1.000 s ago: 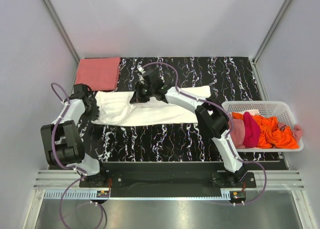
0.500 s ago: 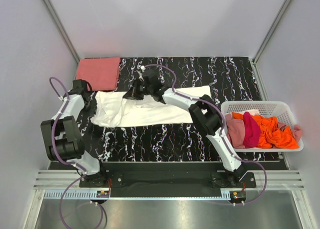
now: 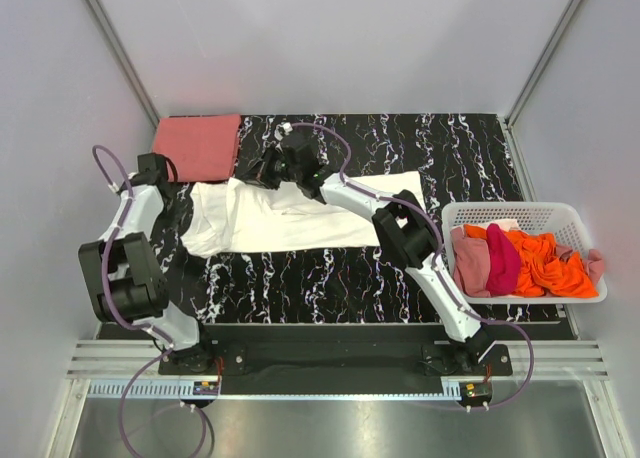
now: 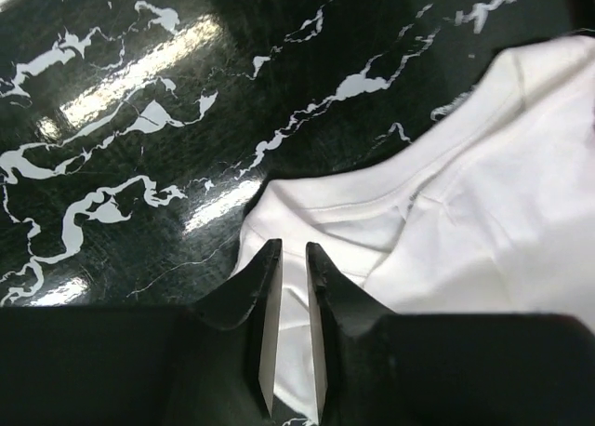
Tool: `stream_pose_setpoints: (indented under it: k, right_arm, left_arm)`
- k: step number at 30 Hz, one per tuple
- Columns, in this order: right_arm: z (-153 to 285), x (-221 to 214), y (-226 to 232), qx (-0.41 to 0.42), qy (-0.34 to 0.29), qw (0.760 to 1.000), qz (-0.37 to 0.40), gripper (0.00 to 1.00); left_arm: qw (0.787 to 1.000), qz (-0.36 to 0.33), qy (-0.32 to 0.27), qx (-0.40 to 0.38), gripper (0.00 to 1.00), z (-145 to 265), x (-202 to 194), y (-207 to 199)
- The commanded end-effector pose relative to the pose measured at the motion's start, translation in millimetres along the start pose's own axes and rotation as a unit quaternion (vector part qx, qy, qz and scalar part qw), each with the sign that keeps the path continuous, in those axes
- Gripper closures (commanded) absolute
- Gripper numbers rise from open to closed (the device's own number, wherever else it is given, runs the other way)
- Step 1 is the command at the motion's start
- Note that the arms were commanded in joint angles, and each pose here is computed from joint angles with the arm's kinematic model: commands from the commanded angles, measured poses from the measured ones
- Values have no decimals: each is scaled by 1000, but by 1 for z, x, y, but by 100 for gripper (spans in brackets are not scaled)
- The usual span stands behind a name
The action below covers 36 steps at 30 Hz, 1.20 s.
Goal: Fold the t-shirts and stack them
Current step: Fold the tshirt
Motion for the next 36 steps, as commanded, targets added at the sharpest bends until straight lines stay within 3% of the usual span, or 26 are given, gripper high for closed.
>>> stream_pose_setpoints:
  k: [1, 5, 7, 9, 10, 11, 15, 24, 26, 29, 32, 36]
  right_arm:
    - [-6, 19, 13, 17, -36, 999, -11, 100]
    - [-9, 18, 8, 15, -30, 999, -16, 100]
    - [-10, 17, 7, 14, -29, 999, -14, 100]
    - [-9, 17, 7, 12, -26, 1000, -5, 100]
    - [-9, 16, 6, 9, -25, 1000, -5, 100]
    - [-9, 15, 5, 8, -25, 1000, -4, 100]
    - [-9, 13, 5, 9, -17, 1000, -3, 100]
    - [-10, 5, 5, 8, -3, 1000, -9, 99]
    - [-10, 5, 6, 11, -3, 1000, -5, 99]
    - [-10, 3, 4, 9, -1, 1000, -3, 99]
    - [-9, 3, 6, 11, 3, 1000, -1, 99]
    - [-9, 2, 8, 15, 8, 1000, -3, 98]
  left_arm:
    - [997, -15, -60, -36, 77, 35, 22, 0]
    - [989, -67, -40, -126, 76, 57, 4, -8]
    - [977, -127, -43, -167, 76, 60, -7, -10]
    - [949, -187, -67, -246, 75, 83, -18, -17]
    - [931, -209, -74, -291, 70, 86, -29, -24]
    - [919, -223, -95, -311, 53, 97, -33, -25]
    - [878, -306, -84, -359, 49, 100, -66, -42]
    - [893, -379, -33, -239, 44, 65, -92, -35]
    - [919, -358, -40, -161, 45, 52, -80, -23]
    - [959, -259, -19, -117, 46, 50, -69, -9]
    - [965, -222, -59, -127, 48, 65, -57, -7]
    - [953, -256, -66, -148, 48, 74, -54, -8]
Point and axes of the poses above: each gripper's point midway between its finger pads, its own z axis back along the fingers, its own y axis along the line the jaws close on, x = y × z, the point moved 4 cm from there along z, back along the fingers, and after that the axes turned 12 degrees about -z, right-handed, at the moved point
